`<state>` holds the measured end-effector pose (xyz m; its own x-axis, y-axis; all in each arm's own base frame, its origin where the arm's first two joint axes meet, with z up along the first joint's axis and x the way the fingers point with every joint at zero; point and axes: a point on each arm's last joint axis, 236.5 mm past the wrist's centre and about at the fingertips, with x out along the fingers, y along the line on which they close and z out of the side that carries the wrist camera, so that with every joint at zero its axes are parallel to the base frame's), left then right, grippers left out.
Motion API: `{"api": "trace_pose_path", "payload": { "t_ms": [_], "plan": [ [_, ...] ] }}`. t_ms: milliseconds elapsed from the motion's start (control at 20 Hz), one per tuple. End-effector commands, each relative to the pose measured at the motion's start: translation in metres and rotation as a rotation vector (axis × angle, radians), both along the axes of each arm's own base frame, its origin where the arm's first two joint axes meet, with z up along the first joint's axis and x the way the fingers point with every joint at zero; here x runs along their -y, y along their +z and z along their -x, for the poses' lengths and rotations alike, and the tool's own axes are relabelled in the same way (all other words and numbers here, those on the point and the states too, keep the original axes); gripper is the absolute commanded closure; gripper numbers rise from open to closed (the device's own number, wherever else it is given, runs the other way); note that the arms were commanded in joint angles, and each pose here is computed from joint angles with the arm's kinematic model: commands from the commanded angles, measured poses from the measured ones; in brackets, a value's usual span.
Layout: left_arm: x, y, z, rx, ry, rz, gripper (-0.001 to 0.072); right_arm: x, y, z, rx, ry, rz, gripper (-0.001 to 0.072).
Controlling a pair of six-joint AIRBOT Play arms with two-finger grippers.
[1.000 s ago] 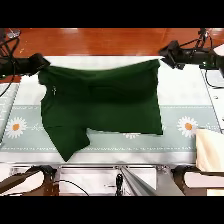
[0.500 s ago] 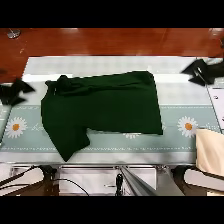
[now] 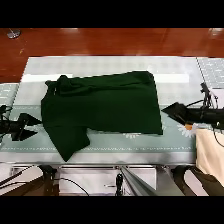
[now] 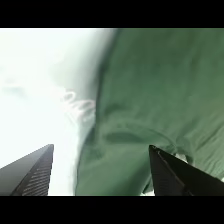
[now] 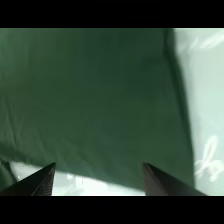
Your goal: Fold the shirts.
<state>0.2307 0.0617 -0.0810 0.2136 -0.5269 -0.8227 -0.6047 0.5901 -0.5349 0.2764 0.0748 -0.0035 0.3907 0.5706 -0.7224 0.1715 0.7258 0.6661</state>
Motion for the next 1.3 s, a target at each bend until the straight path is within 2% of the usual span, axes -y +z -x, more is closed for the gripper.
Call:
{"api": "trace_pose_path", "payload": {
  "t_ms": [0,200,400,450,500,550,650,750,950,1250],
  "plan": [
    [0.011,-0.013,-0.007,0.044,-0.005,0.053,0.0007,-0.021,-0.004,0.013,0.012,0.003,-0.040,0.0083],
    [0.031,-0.016,-0.024,0.104,-0.048,0.119,0.0008,-0.029,0.003,0.005,0.039,-0.016,-0.073,0.0084],
    [0.048,-0.022,-0.030,0.097,-0.118,0.110,0.0014,-0.025,0.006,0.000,0.047,-0.039,-0.070,0.0084],
    [0.051,-0.020,-0.031,0.101,-0.132,0.109,0.0145,-0.012,0.007,-0.003,0.054,-0.060,-0.043,0.0083],
    [0.051,-0.017,-0.033,0.105,-0.142,0.111,0.0502,0.008,0.008,-0.004,0.047,-0.084,-0.001,0.0083],
    [0.051,-0.013,-0.034,0.112,-0.153,0.117,0.0673,0.031,0.006,-0.001,0.023,-0.113,0.049,0.0083],
    [0.051,-0.005,-0.036,0.121,-0.171,0.128,0.0679,0.081,-0.012,0.024,-0.098,-0.184,0.164,0.0084],
    [0.051,-0.001,-0.038,0.127,-0.179,0.132,0.0679,0.099,-0.040,0.070,-0.300,-0.222,0.213,0.0084],
    [0.053,0.000,-0.038,0.128,-0.185,0.132,0.0679,0.038,-0.064,0.092,-0.358,-0.114,0.042,0.0084],
    [0.055,-0.001,-0.038,0.128,-0.192,0.132,0.0679,0.002,-0.089,0.087,-0.409,0.002,0.054,0.0083]
  ]
}}
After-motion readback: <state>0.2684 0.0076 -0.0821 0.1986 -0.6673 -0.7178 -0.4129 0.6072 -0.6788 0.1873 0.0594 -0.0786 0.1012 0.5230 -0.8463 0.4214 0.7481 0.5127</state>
